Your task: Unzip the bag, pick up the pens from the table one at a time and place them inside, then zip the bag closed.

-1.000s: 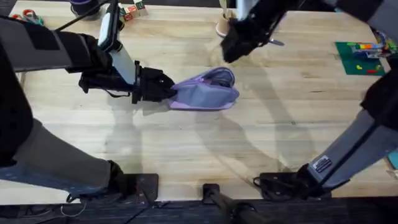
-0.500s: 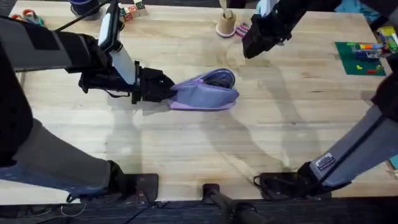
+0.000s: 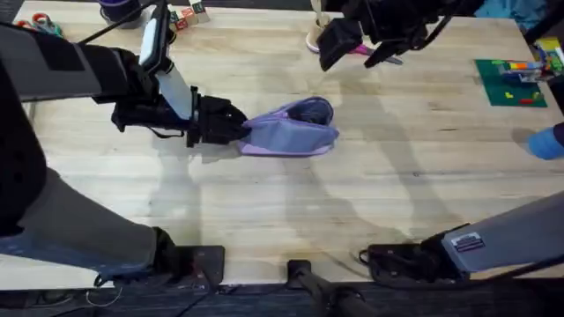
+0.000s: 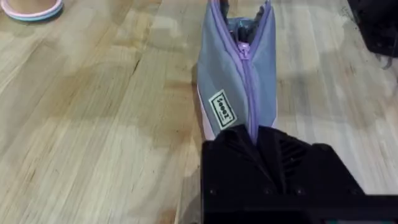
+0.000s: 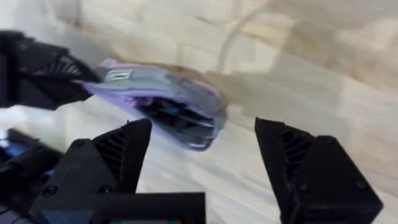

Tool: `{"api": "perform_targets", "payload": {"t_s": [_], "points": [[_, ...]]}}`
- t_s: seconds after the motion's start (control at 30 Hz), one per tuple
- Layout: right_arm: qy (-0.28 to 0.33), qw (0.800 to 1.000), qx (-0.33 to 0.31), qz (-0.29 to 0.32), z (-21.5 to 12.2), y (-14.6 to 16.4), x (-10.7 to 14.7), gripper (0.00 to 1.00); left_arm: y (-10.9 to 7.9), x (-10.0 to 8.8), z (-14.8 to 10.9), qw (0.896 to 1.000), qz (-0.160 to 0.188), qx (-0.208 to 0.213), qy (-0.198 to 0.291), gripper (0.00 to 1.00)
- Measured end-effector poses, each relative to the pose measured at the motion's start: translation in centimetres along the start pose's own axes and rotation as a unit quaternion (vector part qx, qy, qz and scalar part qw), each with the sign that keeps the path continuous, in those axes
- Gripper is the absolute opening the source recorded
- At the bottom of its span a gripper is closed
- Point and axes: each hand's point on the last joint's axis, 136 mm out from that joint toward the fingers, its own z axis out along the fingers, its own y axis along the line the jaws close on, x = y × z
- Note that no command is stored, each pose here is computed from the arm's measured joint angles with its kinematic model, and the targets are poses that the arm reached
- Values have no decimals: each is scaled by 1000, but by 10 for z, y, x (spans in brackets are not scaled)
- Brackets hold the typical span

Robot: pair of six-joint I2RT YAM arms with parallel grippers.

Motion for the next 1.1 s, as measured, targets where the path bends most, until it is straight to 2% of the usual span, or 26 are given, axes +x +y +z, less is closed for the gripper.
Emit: {"api": "perform_targets", "payload": {"t_s": [0.23, 0.5, 0.53, 0.57, 0.7, 0.73, 0.8, 1.1], "points": [[19, 998, -54, 7, -1, 22, 9, 996, 0, 0, 0, 1000, 0, 0, 0, 43], [37, 992, -114, 45, -5, 43, 15, 996, 0, 0, 0, 1000, 0, 0, 0, 44], [37, 991, -120, 48, -5, 45, 15, 996, 0, 0, 0, 1000, 2, 0, 0, 92], [38, 990, -125, 49, -6, 47, 15, 996, 0, -1, 0, 1000, 0, 0, -2, 214], [39, 988, -137, 53, -7, 51, 15, 996, 0, -3, 0, 1000, 0, 0, -8, 852], [39, 988, -138, 53, -7, 51, 15, 996, 0, -3, 0, 1000, -2, 0, -8, 956], [39, 988, -140, 54, -7, 52, 15, 996, 0, -3, 0, 1000, 0, -1, -8, 990], [40, 985, -159, 56, -9, 58, 15, 995, 2, -2, -1, 1000, 4, -4, -6, 995]]}}
